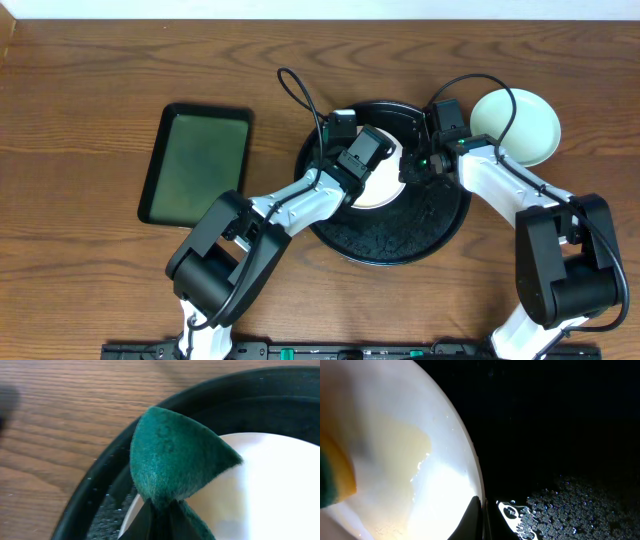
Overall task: Clean dirty plates on tray and stack at the side
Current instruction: 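Scrub the pink plate with the sponge while the right gripper holds it, then return the sponge to the water tray with the left gripper, then lift the pink plate by its rim with the right gripper, then tilt the pink plate over the black tray with the right gripper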
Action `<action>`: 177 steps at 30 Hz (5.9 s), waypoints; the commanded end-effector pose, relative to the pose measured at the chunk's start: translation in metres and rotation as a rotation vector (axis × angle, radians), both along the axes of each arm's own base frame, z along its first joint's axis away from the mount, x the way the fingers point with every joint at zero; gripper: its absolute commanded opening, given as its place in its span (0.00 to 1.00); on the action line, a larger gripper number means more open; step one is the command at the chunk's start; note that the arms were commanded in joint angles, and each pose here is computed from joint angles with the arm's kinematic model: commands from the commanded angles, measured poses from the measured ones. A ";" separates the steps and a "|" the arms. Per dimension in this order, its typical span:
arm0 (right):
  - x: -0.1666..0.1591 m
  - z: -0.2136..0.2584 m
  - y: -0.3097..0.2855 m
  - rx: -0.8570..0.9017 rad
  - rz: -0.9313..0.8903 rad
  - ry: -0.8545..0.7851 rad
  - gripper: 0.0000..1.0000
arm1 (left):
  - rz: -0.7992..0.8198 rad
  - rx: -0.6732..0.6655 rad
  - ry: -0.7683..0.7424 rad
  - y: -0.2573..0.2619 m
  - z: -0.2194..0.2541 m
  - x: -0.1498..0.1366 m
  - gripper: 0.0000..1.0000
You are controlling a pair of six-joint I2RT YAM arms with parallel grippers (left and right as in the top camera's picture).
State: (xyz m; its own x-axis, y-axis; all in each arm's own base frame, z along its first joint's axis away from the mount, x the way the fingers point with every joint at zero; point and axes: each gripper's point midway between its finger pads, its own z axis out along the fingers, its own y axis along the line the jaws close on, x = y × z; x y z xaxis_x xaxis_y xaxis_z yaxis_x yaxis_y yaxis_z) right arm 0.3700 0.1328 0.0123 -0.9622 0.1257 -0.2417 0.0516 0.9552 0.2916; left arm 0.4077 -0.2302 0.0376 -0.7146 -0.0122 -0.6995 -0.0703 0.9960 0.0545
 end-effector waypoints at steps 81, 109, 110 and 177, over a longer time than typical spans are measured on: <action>0.013 0.035 0.016 -0.255 0.117 -0.029 0.47 | 0.605 -0.365 0.386 0.287 -0.002 -0.020 0.30; 0.006 -0.021 -0.001 -0.258 0.032 0.124 0.39 | 0.535 -0.414 0.052 0.287 0.138 -0.022 0.76; 0.007 -0.021 -0.001 -0.257 0.031 0.120 0.35 | 0.535 -0.414 0.052 0.287 0.138 -0.022 0.76; 0.025 0.220 0.073 -1.091 0.998 -0.544 0.01 | 0.534 -0.415 0.052 0.287 0.138 -0.022 0.78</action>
